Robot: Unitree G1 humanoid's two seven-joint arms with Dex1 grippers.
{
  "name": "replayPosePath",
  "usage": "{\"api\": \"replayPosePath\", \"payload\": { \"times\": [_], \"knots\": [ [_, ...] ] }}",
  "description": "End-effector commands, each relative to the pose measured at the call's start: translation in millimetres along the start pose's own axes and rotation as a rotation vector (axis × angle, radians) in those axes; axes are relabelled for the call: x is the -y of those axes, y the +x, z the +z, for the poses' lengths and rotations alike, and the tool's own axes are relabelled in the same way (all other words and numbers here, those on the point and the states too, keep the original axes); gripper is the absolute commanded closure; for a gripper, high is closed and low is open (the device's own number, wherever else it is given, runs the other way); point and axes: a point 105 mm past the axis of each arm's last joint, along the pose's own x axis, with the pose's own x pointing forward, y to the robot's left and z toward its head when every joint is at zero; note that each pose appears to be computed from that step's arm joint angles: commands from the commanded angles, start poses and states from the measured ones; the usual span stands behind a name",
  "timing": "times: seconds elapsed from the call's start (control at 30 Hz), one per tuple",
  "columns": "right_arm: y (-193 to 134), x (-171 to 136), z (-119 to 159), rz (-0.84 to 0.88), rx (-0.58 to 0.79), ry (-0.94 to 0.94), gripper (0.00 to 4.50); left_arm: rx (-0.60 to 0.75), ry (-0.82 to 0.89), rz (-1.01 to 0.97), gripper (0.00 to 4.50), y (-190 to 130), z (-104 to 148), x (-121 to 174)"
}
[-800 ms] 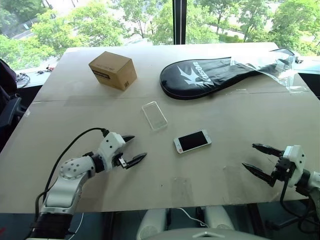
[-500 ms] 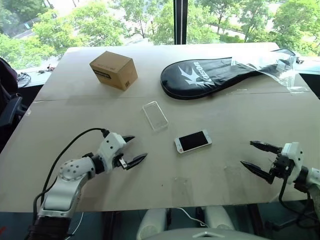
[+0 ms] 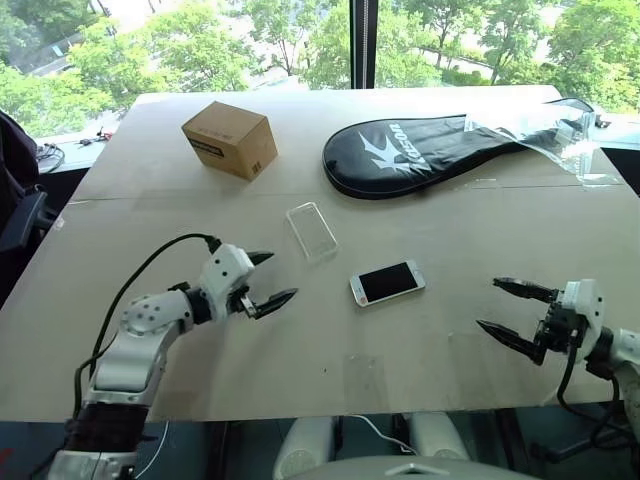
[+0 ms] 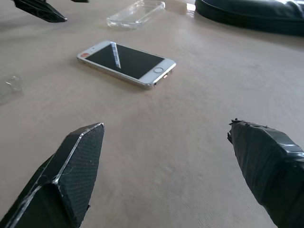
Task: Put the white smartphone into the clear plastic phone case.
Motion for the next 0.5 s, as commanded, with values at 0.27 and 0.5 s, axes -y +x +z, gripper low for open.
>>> {"api": "replayPosePath", "payload": {
  "times": [0.27,0.5],
  "knots": [
    [40,-30,58,0.148,0.098,-0.034,0.00,-0.050,0.289,-0.223,0.02,24,18,-52],
    [39,-27,78,0.065,0.096,-0.063,0.00,-0.119,0.390,-0.287,0.02,40,16,-68]
  ]
}}
